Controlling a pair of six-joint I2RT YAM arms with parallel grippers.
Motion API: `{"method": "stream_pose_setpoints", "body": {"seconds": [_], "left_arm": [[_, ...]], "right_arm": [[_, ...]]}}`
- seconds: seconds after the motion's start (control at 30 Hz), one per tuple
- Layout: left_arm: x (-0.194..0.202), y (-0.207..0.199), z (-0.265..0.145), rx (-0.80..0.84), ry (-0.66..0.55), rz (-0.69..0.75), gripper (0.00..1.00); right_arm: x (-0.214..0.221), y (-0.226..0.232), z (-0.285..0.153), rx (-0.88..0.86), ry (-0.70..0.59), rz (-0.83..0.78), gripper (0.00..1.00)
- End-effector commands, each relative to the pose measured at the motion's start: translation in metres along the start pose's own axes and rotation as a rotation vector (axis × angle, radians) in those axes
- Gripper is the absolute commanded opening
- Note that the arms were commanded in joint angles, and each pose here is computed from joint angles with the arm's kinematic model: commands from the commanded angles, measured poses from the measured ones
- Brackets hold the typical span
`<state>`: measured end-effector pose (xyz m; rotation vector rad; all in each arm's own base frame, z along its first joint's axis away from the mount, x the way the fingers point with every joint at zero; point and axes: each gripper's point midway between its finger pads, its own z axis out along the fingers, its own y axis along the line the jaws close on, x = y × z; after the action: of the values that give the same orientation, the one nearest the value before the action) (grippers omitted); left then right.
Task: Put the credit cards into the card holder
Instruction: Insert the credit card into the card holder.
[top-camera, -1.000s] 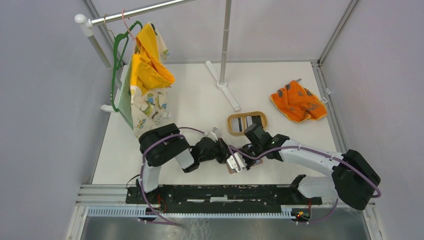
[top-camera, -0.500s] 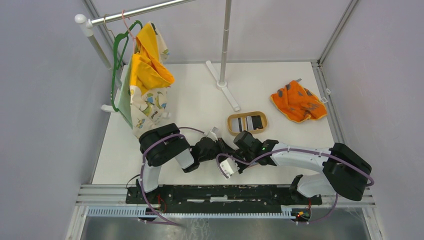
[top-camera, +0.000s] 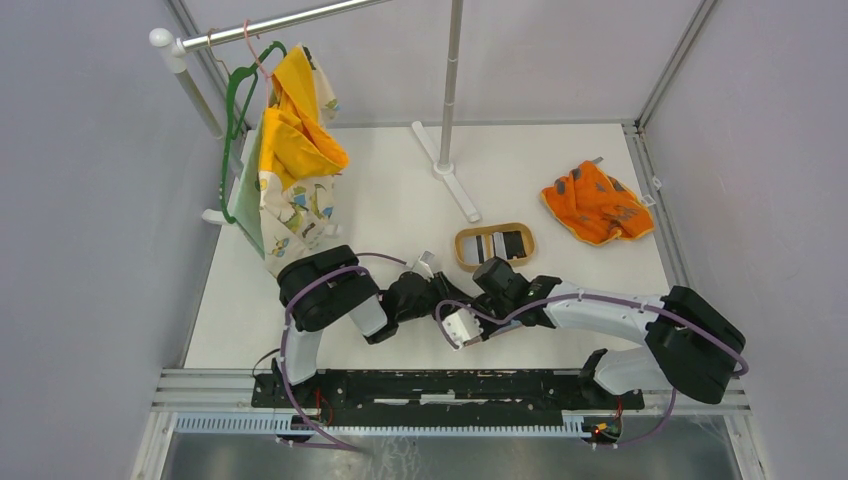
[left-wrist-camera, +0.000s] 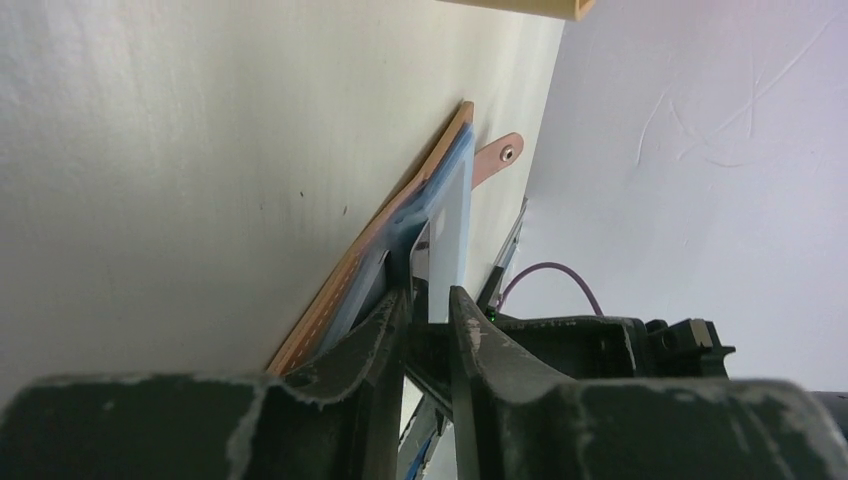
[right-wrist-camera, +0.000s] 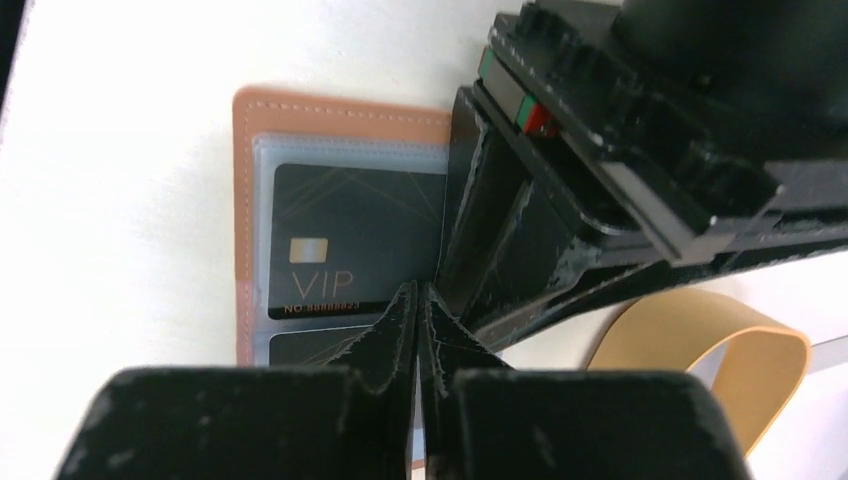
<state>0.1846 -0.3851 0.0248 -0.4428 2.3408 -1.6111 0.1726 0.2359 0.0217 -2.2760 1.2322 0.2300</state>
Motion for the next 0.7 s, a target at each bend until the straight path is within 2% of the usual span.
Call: {"method": "stream_pose_setpoints", "body": {"seconds": [0.0, 0.33, 0.43, 0.53, 0.67], "left_arm": [[0.007, 0.009, -0.001, -0.020, 0.033, 0.059, 0.30], [0.003, 0.002, -0.005, -0.008, 0.022, 0.070, 0.33], [0.001, -0.005, -0.007, 0.013, 0.017, 0.088, 0.34], [-0.002, -0.020, -0.012, 0.048, 0.000, 0.136, 0.37], [-0.009, -0.045, -0.024, 0.088, -0.048, 0.249, 0.41]], "right_arm": [[0.021, -0.006, -0.009, 0.038, 0.067, 0.015, 0.04], [0.034, -0.010, -0.019, 0.057, 0.046, 0.080, 0.04], [0.015, -0.011, -0.024, 0.030, -0.072, 0.104, 0.06], [-0.002, -0.015, -0.038, 0.024, -0.214, 0.150, 0.15], [-0.003, -0.024, -0.057, 0.064, -0.303, 0.211, 0.24]]}}
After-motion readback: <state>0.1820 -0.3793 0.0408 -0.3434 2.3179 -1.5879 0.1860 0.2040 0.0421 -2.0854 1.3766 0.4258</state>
